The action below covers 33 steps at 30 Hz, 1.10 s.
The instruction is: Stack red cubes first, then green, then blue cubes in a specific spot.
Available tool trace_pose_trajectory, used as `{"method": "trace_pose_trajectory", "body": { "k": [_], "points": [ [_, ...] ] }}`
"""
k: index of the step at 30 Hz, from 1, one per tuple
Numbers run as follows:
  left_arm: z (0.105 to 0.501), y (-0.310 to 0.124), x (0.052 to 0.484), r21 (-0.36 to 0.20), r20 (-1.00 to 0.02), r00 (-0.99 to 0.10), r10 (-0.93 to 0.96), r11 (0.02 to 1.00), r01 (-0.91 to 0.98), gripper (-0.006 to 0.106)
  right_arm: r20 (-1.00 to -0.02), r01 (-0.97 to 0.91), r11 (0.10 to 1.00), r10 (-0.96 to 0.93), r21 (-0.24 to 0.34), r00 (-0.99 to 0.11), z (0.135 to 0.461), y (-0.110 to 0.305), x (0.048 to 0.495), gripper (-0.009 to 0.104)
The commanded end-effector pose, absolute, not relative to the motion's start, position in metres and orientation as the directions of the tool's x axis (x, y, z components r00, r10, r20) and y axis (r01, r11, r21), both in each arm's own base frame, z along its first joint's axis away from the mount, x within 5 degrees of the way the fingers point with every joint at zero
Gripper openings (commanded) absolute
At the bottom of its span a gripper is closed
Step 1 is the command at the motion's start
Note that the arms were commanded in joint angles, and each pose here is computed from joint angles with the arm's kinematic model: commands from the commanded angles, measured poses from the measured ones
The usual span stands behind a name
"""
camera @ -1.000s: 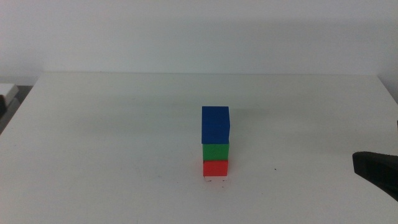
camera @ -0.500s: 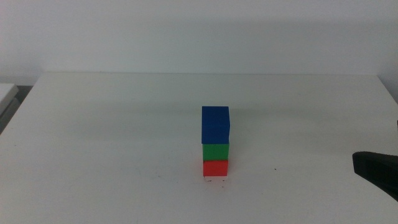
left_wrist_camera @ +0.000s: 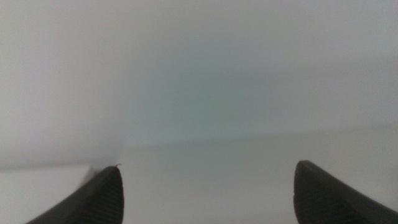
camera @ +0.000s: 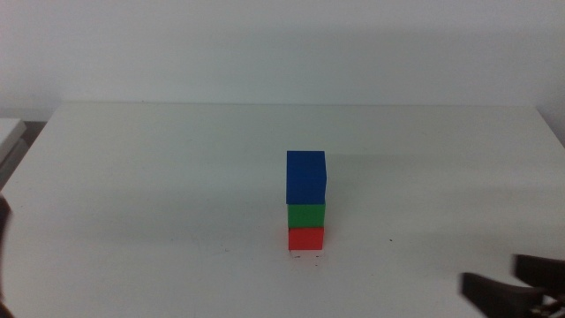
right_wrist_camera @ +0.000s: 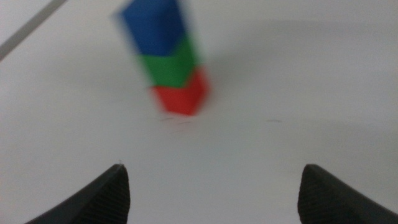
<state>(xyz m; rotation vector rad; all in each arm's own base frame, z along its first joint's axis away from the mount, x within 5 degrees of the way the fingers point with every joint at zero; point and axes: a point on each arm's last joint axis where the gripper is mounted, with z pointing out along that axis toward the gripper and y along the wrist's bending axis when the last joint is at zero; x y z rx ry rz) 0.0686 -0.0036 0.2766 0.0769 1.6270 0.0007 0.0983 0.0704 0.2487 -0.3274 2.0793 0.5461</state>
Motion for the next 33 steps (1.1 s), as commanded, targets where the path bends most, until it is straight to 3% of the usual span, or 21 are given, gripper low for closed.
{"method": "trace_pose_trajectory", "body": {
  "k": [1,5,10,16,23,33],
  "points": [
    [0.253,-0.003,0.067,0.050,-0.997,-0.063,0.052,0.998,0.043,0.094,-0.869,-0.358,0.899,0.049,0.253,-0.493,0.239,0.054,0.096,0.093],
    [0.224,-0.003,0.065,0.049,-0.993,-0.107,0.053,0.998,0.045,0.094,-0.897,-0.195,0.949,0.150,0.249,-0.415,0.222,0.027,0.084,0.093],
    [0.200,-0.003,0.057,0.049,-0.996,-0.067,0.052,0.998,0.041,0.094,-0.929,-0.005,0.968,0.239,0.251,-0.284,0.202,0.004,0.067,0.093],
    [0.200,-0.003,0.056,0.054,-0.997,-0.058,0.056,0.998,0.041,0.094,-0.950,0.115,0.958,0.277,0.263,-0.142,0.190,-0.006,0.055,0.093],
    [0.205,-0.002,0.056,0.056,-0.998,0.000,0.056,0.998,0.033,0.094,-0.952,0.118,0.955,0.286,0.273,-0.107,0.193,-0.006,0.055,0.093],
    [0.205,-0.002,0.056,0.056,-0.998,0.003,0.056,0.998,0.032,0.094,-0.954,0.087,0.959,0.279,0.270,-0.114,0.193,-0.004,0.056,0.093]
  ]
}}
